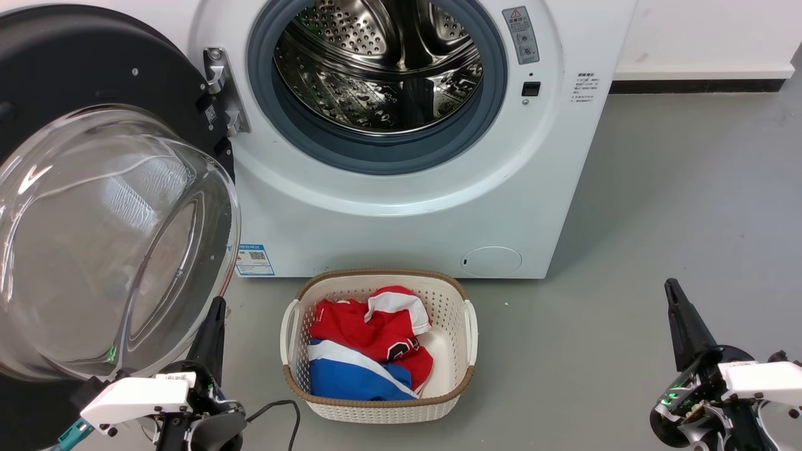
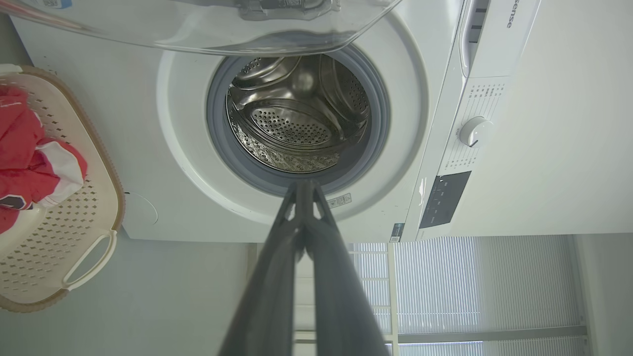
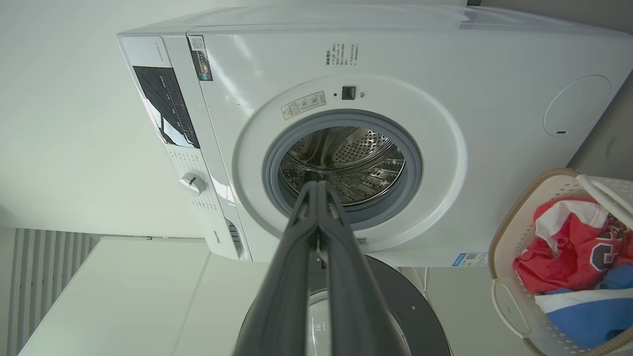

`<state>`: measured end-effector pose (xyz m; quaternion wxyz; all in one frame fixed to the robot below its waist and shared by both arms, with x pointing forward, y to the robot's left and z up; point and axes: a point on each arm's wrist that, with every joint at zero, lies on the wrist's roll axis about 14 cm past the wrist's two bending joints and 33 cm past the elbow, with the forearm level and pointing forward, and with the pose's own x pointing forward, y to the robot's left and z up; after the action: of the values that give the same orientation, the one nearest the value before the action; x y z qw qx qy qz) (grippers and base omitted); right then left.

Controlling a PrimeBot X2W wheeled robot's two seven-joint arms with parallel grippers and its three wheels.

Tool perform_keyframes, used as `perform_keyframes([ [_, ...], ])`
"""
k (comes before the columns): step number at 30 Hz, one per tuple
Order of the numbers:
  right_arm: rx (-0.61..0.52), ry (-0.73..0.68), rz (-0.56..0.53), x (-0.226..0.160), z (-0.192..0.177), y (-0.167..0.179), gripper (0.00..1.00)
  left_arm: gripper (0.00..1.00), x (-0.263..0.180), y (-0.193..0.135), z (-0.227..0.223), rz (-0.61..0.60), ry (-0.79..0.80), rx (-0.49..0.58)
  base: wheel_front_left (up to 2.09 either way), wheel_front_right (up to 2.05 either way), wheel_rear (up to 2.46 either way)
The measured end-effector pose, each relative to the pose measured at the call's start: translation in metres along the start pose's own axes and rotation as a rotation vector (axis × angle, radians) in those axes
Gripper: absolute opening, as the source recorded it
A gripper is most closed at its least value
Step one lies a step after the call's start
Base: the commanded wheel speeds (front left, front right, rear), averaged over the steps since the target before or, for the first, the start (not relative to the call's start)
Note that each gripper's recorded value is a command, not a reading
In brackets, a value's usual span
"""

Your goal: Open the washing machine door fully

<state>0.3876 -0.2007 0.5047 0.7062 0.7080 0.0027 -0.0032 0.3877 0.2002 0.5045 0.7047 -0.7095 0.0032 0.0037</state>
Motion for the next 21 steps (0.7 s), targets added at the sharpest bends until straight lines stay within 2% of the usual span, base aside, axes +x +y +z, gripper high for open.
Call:
perform_keyframes([
  [21,0.001,0.001,0.0,0.0,-0.0001,-0.0001,0.0,0.0,0.0,0.0001,0.0001,0.0,-0.001,0.002,0.0,0.0,0.0],
])
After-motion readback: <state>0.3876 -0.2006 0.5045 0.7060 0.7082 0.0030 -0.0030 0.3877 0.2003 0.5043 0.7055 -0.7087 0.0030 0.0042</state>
